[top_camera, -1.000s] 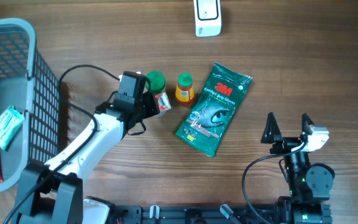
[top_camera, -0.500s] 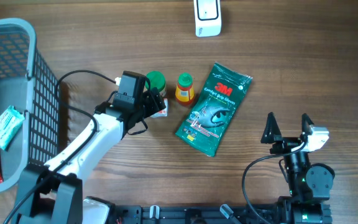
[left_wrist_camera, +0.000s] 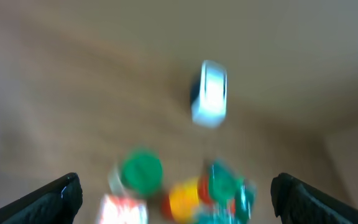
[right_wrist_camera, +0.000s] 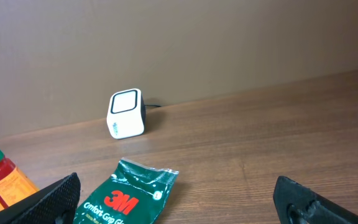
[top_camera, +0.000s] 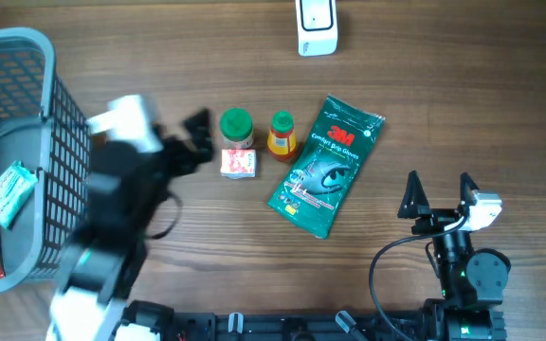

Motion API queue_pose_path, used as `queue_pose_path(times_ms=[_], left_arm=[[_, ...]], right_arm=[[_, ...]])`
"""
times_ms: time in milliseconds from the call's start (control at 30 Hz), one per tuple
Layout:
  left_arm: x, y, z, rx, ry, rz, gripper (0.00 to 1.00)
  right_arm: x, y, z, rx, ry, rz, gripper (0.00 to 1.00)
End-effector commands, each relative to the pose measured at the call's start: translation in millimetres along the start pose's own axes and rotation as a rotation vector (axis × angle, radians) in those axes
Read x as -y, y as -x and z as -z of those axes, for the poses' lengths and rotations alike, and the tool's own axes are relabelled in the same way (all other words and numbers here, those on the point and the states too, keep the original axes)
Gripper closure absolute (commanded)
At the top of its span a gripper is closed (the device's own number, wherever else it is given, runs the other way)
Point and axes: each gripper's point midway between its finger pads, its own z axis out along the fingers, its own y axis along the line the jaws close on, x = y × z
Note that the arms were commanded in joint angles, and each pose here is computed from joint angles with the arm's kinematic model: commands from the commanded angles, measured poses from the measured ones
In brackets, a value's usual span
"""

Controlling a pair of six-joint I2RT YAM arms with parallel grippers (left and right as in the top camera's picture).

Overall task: Scan the item barcode
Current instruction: 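Move the left gripper into the basket and grasp the mint-green tissue pack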

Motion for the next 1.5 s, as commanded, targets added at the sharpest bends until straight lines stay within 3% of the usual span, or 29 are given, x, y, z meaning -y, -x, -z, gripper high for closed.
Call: queue_pose_path(times_ms=[0,167,300,400,600,767,1067,1267,1467], left_arm=[[-37,86,63,0.355,0.202,0.011,0.0],[-74,136,99,0.511,0.375,0.053,0.0],[-112,164,116,0.546,0.541,0.187,0.0],[-146,181,120,0.503,0.653,0.292,0.0],[-218,187,102,0.38,0.735,0.602,0.0],[-277,157,73,0.232,0.769,0.773,0.0],[-340,54,45,-0.106,1.012,1.038,0.0],[-369,19,64,0.053,1.309,1.331,0.0],[-394,5,65,0.159,1.432,1.415,0.0]], right_arm=[[2,0,0,0.004,-0.01,0.001,0.0],[2,0,0,0.003,-0.01,0.001,0.0],[2,0,0,0.004,-0.01,0.001,0.0],[2,0,0,0.004,-0.01,0.001,0.0],[2,0,0,0.003,-0.01,0.001,0.0],[2,0,0,0.004,-0.01,0.001,0.0],[2,0,0,0.004,-0.01,0.001,0.0],[2,0,0,0.004,-0.01,0.001,0.0],[2,0,0,0.003,-0.01,0.001,0.0]])
